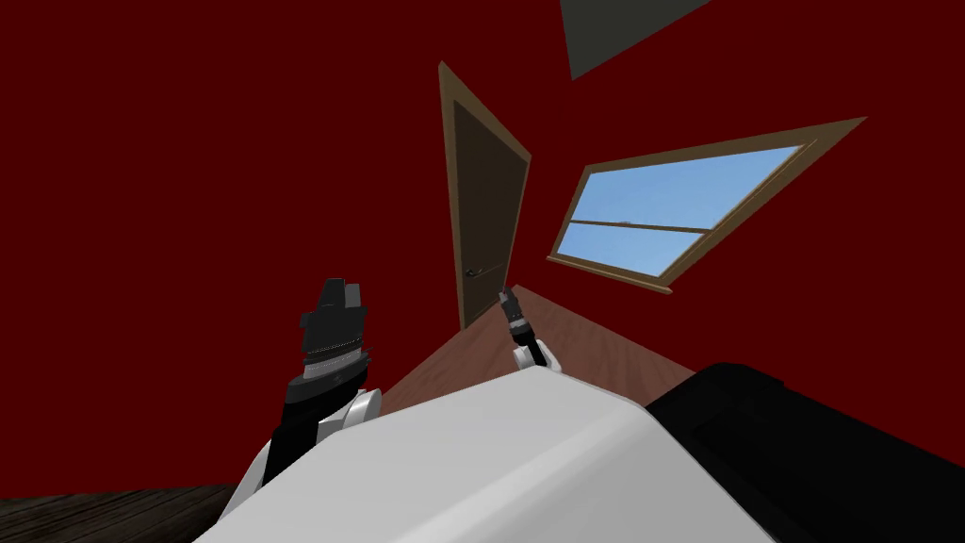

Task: Pull the door open

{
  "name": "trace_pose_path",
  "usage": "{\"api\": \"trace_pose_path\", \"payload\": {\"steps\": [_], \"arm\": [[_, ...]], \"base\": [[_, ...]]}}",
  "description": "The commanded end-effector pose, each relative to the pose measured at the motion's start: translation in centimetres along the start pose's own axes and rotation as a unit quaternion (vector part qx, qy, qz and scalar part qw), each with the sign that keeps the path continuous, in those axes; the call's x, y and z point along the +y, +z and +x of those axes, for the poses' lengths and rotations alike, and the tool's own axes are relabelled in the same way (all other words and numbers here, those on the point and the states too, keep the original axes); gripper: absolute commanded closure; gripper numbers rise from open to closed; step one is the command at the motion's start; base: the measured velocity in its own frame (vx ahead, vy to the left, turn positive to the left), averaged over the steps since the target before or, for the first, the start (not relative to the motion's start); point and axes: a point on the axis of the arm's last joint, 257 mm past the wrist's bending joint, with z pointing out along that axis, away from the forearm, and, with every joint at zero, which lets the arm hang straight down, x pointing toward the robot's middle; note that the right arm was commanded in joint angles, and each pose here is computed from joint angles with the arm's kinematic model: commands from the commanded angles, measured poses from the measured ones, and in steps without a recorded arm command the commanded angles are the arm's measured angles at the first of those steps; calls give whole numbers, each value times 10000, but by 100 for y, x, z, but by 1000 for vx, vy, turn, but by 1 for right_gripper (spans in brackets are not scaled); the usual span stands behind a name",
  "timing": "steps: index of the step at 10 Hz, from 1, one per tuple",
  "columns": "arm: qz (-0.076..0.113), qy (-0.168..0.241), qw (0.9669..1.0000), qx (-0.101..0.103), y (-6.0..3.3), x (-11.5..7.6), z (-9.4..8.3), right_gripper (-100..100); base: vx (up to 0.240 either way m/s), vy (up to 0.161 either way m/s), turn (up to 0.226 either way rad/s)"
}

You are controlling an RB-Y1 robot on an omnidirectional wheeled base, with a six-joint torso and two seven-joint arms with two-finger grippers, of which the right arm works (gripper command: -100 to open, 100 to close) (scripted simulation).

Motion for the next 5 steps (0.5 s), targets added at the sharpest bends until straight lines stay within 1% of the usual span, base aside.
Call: {"api": "trace_pose_path", "payload": {"steps": [1,2,3,5], "arm": [[125,66,9999,62,-9,-154,22,-100],[162,67,9998,61,-24,-186,21,-100],[248,99,9996,97,-42,-284,25,-100],[421,159,9989,163,-82,-476,27,-100]], "base": [[81,-52,131],[52,-30,40],[46,-27,98],[73,-49,147]]}}
